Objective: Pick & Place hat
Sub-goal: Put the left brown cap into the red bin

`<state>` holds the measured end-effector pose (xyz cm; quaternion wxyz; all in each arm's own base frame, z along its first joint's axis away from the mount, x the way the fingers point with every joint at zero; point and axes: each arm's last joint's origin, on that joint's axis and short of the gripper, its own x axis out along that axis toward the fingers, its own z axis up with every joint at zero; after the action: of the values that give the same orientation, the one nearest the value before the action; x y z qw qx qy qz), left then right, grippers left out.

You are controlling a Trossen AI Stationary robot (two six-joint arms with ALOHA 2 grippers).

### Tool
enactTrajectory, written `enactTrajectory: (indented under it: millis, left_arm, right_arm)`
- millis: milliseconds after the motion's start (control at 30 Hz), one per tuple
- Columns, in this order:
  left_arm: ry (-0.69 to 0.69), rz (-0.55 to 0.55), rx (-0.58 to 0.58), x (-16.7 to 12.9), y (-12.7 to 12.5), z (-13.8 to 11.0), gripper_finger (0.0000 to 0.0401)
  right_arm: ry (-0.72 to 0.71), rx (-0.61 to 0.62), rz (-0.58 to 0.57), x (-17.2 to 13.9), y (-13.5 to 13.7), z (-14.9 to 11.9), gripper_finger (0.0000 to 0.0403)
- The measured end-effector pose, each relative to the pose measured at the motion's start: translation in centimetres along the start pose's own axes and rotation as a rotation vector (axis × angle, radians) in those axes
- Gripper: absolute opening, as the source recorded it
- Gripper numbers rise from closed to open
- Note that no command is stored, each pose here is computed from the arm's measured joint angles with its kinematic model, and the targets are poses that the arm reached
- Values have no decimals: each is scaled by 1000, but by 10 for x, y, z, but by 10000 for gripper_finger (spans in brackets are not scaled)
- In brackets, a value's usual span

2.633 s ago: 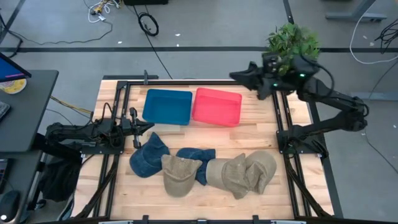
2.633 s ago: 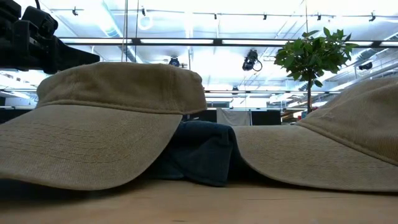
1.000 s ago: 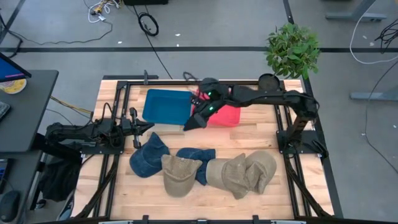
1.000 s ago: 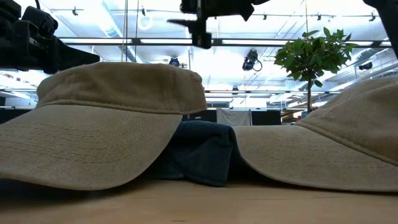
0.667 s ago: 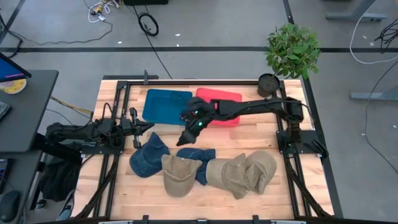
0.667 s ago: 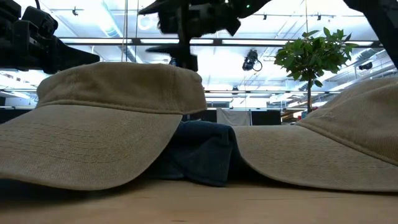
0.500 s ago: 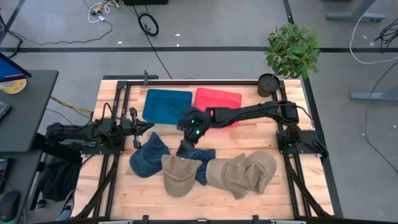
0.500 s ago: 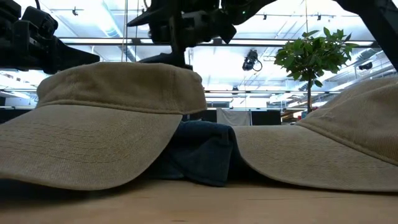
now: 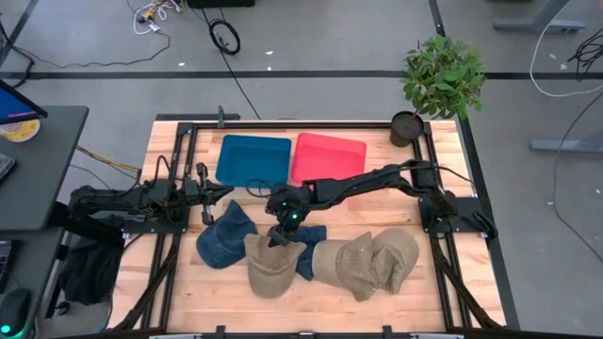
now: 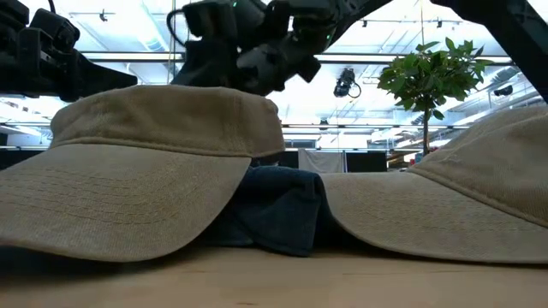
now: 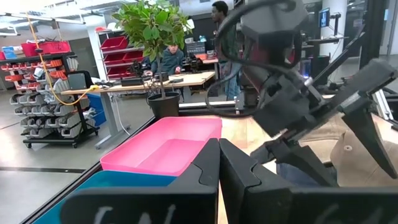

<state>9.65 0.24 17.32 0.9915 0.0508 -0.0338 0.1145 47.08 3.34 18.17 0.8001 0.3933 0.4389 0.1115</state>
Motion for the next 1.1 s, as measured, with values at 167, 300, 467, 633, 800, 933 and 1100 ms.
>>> enactTrajectory:
  millis: [167,300,467,633,800,933,1100]
  left_arm:
    - [-1,0,-1,0,0,0,3]
    - [-1,0,0,0,0,0,3]
    - [-1,0,0,0,0,0,3]
    - [-1,0,-1,0,0,0,3]
    - [0,0,0,0,0,0,3]
    - [1,0,0,0,0,0,3]
    - [0,0,0,0,0,0,3]
  right_arm:
    - [36,4,22,6,-1,-4,258]
    - [53,-27,16,8,1,-7,258]
    - [63,-48,11,8,0,-8,258]
    - [57,-19,51,-4,-1,0,258]
    - [15,-51,100,-7,3,6,258]
    - [-58,-80,88,-9,5,12,258]
    - [-80,-57,8,-8,-2,12,258]
